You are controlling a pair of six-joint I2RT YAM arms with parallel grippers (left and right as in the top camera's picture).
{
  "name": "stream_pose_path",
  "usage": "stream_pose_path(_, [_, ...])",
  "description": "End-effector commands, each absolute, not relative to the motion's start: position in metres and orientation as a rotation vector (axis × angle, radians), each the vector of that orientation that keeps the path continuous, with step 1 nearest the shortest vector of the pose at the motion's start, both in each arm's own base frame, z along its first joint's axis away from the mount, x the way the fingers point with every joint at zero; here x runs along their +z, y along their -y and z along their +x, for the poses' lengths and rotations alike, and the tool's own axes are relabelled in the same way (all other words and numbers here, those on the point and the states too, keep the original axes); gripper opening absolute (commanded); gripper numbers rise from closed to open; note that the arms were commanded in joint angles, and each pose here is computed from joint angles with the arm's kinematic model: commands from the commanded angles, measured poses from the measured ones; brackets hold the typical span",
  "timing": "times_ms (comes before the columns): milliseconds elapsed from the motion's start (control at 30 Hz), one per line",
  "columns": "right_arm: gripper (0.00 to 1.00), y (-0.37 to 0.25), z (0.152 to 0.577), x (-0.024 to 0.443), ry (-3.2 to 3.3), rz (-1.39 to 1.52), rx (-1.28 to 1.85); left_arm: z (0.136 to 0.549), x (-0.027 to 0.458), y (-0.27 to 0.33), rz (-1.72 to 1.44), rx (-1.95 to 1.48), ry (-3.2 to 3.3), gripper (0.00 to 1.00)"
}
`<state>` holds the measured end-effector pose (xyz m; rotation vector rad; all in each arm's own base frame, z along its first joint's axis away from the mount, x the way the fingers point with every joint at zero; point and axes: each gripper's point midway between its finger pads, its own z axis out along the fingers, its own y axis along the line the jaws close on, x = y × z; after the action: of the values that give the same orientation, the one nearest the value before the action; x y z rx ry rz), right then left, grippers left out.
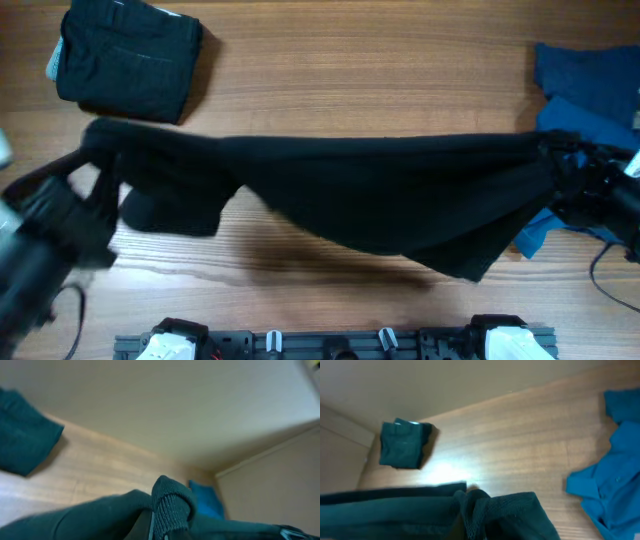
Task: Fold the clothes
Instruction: 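Lift the black garment high with both grippers, stretching it apart, then swing the lifted garment toward the table's far edge with both grippers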
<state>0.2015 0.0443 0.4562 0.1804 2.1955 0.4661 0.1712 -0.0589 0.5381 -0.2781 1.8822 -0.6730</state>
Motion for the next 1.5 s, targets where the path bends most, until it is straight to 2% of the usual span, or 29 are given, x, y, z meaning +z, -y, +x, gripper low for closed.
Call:
stream_pose_path(0, [0.04,-0.047,0.197,0.467,-2.158,0.151,0.482,0.160,0.553,0.055,-0.291,-0.693,-1.824,0.04])
stream_pose_path(333, [0.04,-0.047,0.199,0.467,-2.160,0.151,0.480,0.159,0.561,0.049,-0.311,-0.678,-1.787,0.04])
stream_pose_path(533, [0.04,-0.046,0.230,0.469,-2.154,0.162,0.487,0.205,0.560,0.041,-0.393,-0.576,-1.792,0.04])
stream_pose_path(567, [0.04,-0.046,0.242,0.466,-2.162,0.165,0.488,0.219,0.557,0.042,-0.404,-0.560,-1.803,0.04])
stream_pose_path(733, [0.04,-0.048,0.344,0.441,-2.204,0.189,0.540,0.339,0.535,0.062,-0.392,-0.461,-1.863,0.04])
stream_pose_path(900, [0.04,-0.079,0.429,0.431,-2.135,0.151,0.823,0.455,0.511,0.080,-0.383,-0.426,-1.810,0.04])
stream_pose_path(967, [0.04,-0.084,0.457,0.428,-2.095,0.160,0.900,0.490,0.508,0.084,-0.382,-0.438,-1.753,0.04])
stream_pose_path(1033, [0.04,-0.089,0.471,0.430,-2.060,0.149,0.949,0.508,0.520,0.081,-0.385,-0.453,-1.671,0.04])
stream_pose_path(1167, [0.04,-0.091,0.474,0.461,-1.939,0.062,1.026,0.500,0.575,0.065,-0.394,-0.473,-1.465,0.05])
stream_pose_path(1333, [0.04,-0.074,0.446,0.520,-1.807,-0.027,1.057,0.433,0.634,0.045,-0.356,-0.445,-1.353,0.04])
stream_pose_path(1467, [0.04,-0.073,0.424,0.521,-1.848,-0.017,1.050,0.390,0.631,0.040,-0.353,-0.432,-1.425,0.04])
